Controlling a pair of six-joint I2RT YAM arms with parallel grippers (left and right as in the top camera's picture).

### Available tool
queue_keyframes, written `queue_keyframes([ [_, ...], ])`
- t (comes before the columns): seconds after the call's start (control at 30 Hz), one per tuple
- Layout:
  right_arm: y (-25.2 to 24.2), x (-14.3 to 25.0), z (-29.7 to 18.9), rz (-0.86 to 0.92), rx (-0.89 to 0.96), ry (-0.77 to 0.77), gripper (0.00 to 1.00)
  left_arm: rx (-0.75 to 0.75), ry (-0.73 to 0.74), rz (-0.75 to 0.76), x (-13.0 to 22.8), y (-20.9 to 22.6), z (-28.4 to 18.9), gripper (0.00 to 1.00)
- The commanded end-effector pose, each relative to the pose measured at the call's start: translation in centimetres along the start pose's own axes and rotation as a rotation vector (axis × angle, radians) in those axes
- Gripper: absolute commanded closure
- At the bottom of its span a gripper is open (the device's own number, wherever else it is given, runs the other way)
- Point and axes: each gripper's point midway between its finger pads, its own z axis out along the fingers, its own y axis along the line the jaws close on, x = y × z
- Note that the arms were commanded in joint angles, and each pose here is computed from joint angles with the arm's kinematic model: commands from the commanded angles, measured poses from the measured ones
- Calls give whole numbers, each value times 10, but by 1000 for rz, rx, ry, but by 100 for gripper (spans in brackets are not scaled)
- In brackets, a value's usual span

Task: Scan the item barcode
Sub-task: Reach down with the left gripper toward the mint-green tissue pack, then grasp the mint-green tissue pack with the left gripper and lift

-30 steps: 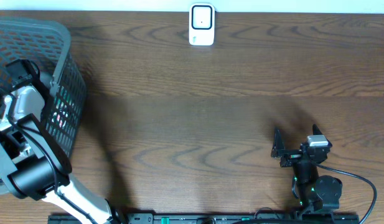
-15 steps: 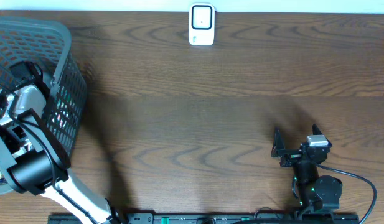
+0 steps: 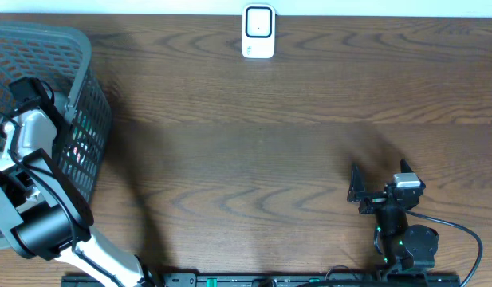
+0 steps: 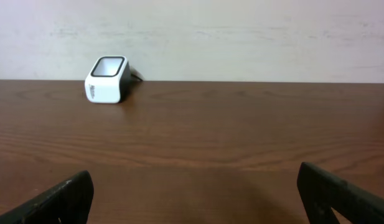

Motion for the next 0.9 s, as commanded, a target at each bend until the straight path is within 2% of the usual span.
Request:
queue_keyframes([
  [0.0,-3,0,0,11,13,-1,1,25,22,8,5,-3,0,3],
  [0.6,-3,0,0,10,13,-1,1,-51,56,-70,-1,36,32,2],
  [0.67,-3,0,0,11,13,-1,1,-43,56,-55,-1,34,32,2],
  [0.77,-3,0,0,11,13,-1,1,47,74,0,1,15,31,0],
  [0.83,-3,0,0,10,13,-1,1,103,94,12,4,5,30,7],
  [0.87,-3,0,0,11,13,-1,1,118,101,11,5,3,30,13],
])
